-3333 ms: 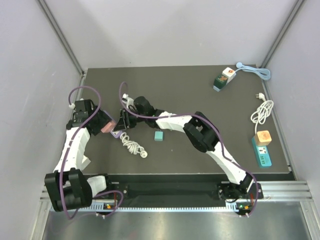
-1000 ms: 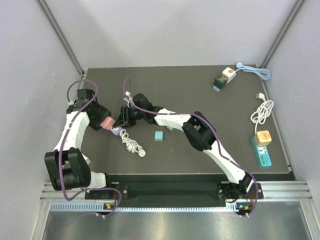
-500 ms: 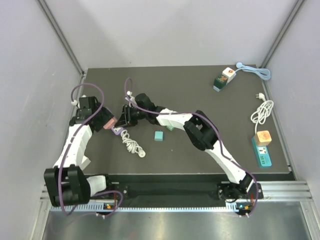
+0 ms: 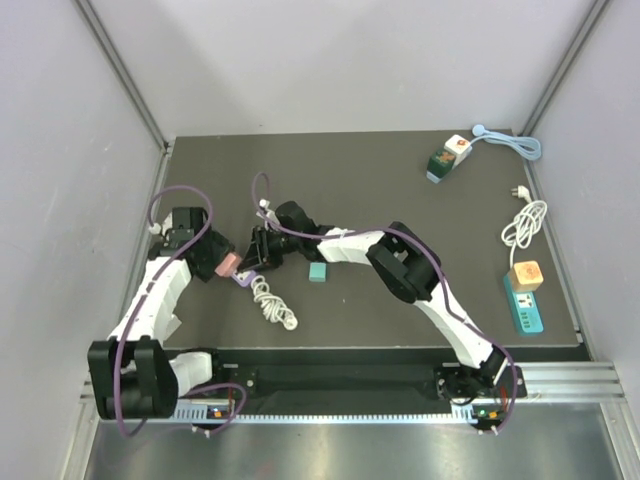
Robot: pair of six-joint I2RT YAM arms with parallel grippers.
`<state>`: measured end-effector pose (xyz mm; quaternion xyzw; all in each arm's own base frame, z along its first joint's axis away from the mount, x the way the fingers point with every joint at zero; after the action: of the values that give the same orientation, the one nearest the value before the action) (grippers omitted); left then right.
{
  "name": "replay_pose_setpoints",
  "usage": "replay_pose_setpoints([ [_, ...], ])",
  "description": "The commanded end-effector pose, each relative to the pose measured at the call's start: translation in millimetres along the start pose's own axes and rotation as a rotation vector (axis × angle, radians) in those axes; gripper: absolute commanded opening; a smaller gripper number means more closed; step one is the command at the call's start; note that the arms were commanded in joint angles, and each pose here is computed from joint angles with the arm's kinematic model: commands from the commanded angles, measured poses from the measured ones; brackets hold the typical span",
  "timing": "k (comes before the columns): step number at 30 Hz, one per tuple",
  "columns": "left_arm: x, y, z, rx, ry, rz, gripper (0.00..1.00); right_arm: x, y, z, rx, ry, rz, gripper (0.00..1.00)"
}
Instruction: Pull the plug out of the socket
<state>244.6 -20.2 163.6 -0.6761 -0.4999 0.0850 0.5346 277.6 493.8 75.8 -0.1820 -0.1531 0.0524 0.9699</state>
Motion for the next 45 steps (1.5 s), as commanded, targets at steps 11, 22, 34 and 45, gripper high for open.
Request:
replay_pose_setpoints([
  [11,55,-10,-115,-0.226,-0.078,0.111,0.0,-26,3,-88,-0.653,0.04,-0.127,0.0],
  [22,24,-85,-108,-0.929,0.245,-0.141,0.0,-23,-20,-99,-0.163,0.203,-0.15,0.0],
  [34,54,-105,-66,-0.398,0.22,-0.292,0.0,-5,13,-55,-0.124,0.078,-0.107,0.0],
  [45,56,-139,-86,-0.554,0.281,-0.274,0.0,6,89,-6,-0.021,0.103,-0.09,0.06],
])
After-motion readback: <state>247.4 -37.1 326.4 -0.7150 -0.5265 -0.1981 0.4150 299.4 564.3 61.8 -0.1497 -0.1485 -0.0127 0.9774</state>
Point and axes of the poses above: each gripper's point midway between its finger pads, its own y axis out along the fingers, its own z axis along the line the jaws close on, x = y × z, the point moved 7 cm from there along -y, back along the fingers, and after that the axes turned 1 degree about y, right-handed, at the moved point
